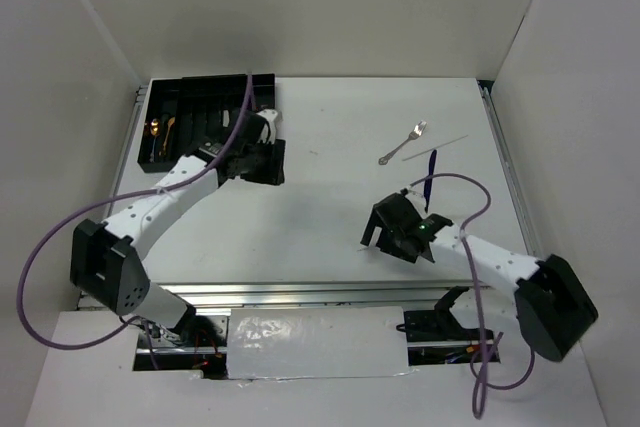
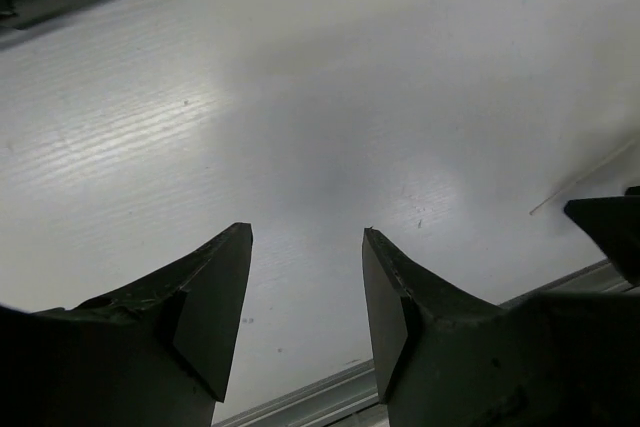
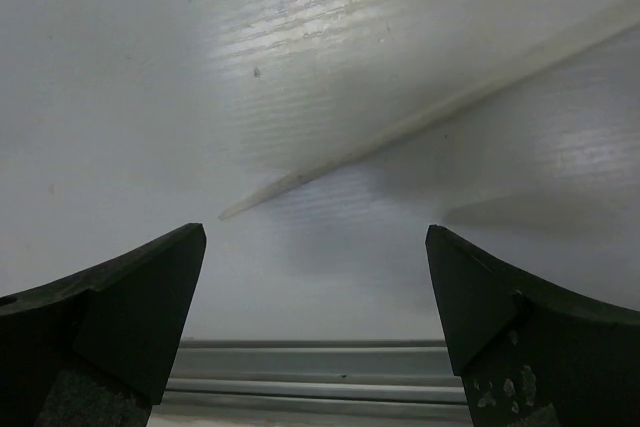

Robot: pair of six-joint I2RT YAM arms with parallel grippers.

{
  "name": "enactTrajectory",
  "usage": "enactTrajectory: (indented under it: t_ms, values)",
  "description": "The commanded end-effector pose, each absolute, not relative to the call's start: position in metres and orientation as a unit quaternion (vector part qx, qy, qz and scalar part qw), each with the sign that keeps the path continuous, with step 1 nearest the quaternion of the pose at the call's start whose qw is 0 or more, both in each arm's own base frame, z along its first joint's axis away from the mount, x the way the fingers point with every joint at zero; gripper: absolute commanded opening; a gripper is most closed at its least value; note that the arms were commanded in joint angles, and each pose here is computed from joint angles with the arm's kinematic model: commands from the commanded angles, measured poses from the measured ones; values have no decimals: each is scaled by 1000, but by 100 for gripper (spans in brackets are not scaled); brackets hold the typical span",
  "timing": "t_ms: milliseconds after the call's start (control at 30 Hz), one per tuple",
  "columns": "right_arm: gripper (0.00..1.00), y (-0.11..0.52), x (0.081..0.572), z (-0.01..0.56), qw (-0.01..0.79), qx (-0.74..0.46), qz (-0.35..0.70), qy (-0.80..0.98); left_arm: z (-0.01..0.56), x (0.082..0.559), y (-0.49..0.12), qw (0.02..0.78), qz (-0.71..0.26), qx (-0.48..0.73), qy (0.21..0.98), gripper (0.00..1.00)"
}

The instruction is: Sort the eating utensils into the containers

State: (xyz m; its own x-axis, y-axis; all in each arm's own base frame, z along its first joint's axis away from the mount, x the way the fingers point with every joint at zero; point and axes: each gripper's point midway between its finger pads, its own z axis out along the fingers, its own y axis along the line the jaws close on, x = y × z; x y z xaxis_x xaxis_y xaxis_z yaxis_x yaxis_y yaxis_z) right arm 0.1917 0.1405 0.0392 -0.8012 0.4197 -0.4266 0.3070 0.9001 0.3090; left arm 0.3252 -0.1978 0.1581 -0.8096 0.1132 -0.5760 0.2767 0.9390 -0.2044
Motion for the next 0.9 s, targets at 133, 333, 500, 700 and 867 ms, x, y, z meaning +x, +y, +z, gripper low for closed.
enactTrajectory:
  t_ms: [133, 333, 500, 700, 867]
  values:
    - [100, 180, 228, 20, 226, 127, 139, 956, 212, 338, -137, 357, -100, 51, 927, 61]
    - [100, 185, 286, 24, 258, 119, 118, 952, 240, 338, -111, 394, -108, 14, 912, 60]
    - [100, 193, 357, 44, 271, 89, 126, 950, 240, 337, -101, 389, -109, 3, 915, 61]
    - [100, 184, 345, 99, 326, 39, 147, 933, 238, 335, -100, 388, -123, -4, 913, 61]
    - [100, 118, 318, 70, 302, 91, 74, 946, 233, 335, -115, 380, -157, 7, 911, 60]
